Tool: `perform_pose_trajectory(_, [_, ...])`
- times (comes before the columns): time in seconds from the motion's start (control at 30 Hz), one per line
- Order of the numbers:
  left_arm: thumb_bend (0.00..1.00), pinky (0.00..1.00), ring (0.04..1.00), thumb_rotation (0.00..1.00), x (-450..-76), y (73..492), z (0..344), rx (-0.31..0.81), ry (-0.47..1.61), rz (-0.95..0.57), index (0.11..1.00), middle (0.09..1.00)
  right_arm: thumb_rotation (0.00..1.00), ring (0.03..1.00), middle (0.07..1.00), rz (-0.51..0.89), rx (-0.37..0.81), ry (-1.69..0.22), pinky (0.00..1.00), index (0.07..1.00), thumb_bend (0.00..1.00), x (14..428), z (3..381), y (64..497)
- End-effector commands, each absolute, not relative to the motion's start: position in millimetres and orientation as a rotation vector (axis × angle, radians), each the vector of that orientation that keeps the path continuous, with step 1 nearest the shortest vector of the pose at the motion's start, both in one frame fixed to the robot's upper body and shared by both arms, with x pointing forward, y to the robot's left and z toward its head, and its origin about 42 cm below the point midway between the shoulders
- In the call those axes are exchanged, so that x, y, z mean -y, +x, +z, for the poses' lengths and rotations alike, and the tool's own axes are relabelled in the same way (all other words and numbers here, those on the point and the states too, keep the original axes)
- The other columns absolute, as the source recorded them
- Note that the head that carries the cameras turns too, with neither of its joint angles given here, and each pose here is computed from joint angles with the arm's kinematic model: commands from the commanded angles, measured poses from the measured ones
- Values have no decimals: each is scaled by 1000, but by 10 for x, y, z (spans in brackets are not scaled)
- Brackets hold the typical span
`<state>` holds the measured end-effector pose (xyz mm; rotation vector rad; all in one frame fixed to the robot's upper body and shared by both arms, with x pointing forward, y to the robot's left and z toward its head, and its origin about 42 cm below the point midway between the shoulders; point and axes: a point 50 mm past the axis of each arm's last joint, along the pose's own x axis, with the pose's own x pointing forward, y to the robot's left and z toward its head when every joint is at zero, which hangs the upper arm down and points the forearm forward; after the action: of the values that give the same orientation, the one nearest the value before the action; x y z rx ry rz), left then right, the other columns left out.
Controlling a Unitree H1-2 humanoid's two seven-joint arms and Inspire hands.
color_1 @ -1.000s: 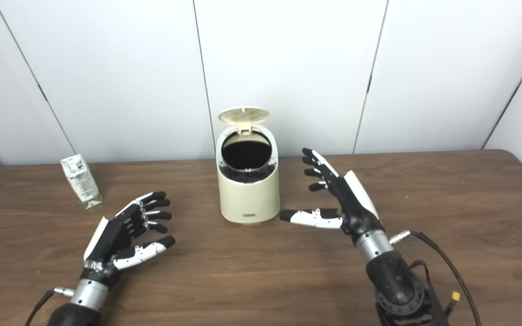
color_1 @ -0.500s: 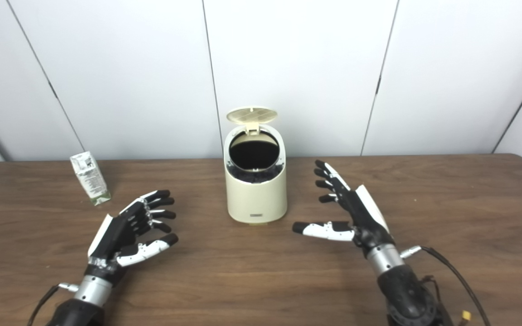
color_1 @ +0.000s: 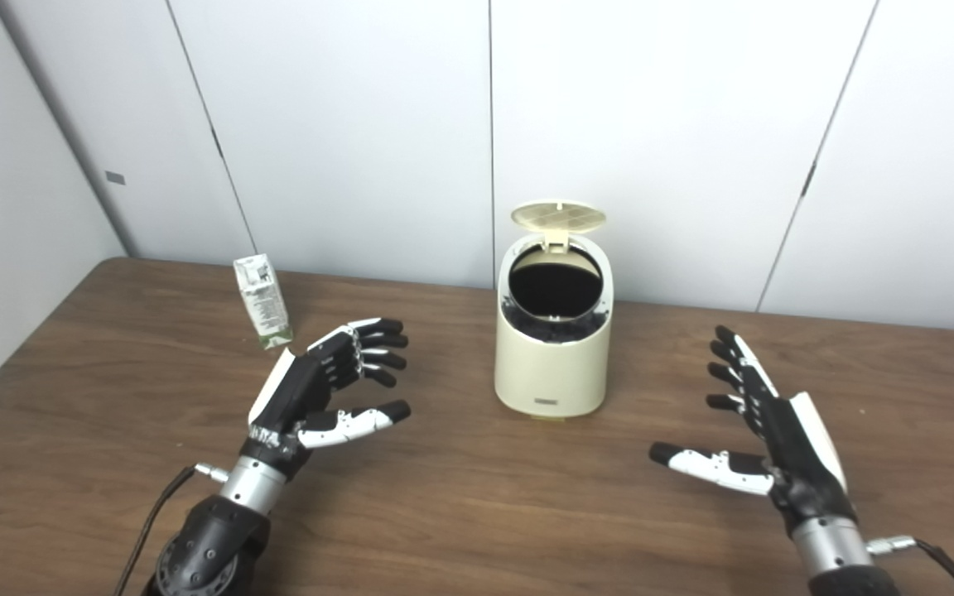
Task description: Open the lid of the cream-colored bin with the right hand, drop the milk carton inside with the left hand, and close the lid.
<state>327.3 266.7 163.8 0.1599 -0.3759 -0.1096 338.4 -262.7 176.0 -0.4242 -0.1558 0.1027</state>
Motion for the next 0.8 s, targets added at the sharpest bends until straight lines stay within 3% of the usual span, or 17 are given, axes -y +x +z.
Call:
perform_pose_trajectory(0.0, [731,550,672,143,-2737,3351,1992,495,166,-60,790,769,236,899,937,97,222,-409,778,957,740,2612,1986,3444])
perform_pose_trajectory(0.13, [713,567,671,155,-2939,3414,2284,556,248,16,797,768,203,894,930,106,234,-399,745,950,742,2575,2004,3457])
perform_pose_trajectory(0.43, [754,616,727,119,-3437,3624,2811,581,346,75,809,796,161,915,952,124,226,-384,800,961,715,2503,2101,3493])
perform_pose_trajectory(0.77, [808,614,748,110,-3831,3858,2987,572,430,137,798,791,107,908,949,132,259,-396,789,970,694,2442,2170,3530])
